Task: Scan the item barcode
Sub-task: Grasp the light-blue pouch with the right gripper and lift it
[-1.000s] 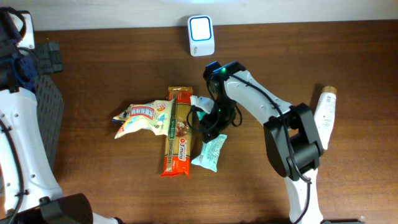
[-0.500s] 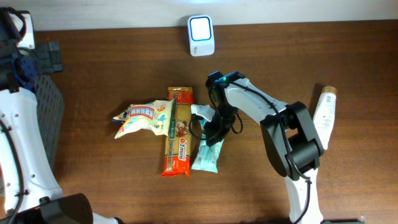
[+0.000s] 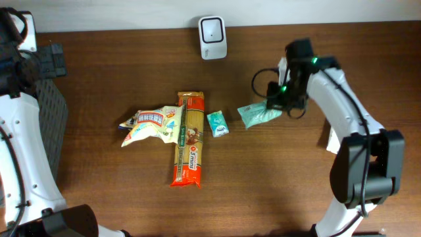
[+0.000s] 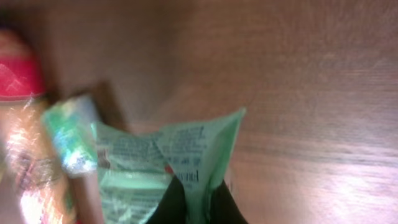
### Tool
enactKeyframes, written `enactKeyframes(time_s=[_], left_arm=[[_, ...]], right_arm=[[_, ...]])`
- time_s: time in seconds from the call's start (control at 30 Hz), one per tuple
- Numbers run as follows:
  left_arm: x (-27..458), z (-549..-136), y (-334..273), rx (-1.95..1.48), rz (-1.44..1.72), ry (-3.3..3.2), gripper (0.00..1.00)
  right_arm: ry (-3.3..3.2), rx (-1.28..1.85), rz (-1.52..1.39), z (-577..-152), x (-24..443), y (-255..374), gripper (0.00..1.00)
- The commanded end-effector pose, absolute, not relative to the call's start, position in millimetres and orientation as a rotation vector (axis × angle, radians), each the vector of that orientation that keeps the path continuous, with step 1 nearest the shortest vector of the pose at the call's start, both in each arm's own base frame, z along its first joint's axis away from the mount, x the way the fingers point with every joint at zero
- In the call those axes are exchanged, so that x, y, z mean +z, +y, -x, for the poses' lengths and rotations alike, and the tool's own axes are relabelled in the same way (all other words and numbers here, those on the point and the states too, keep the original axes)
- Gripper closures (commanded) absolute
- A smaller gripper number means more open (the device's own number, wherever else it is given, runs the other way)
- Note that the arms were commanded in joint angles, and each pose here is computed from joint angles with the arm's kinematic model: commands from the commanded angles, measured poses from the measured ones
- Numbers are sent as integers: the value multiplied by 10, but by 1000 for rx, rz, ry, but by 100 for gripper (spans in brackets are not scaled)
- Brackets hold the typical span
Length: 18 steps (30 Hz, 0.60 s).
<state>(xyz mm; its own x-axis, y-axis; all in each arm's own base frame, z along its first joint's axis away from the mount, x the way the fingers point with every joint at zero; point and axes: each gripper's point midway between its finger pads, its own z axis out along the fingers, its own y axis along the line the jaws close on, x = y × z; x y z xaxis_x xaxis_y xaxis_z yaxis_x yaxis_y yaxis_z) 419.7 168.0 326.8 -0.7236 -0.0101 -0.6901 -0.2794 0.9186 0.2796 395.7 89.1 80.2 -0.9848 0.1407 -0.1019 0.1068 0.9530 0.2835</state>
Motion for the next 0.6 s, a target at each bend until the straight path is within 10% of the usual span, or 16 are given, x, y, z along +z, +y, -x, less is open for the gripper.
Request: enactKeyframes(time_s=[0.0,0.17,0.27,0.57], left_arm=[[3373,-4178,1687,484,199,2316,1],[3373,-4178,1687,484,199,2316,1],[3373,-4178,1687,484,199,2316,1],[3373,-4178,1687,484,199,2316,1]], right_arm=[[3025,445,-437,-3734,333,917,96],[3037,543,-263,-3641,227,960,50],[2958,828,-63,-3652,371,919,39],[2768,1292,195,-3629,103,1025,39]])
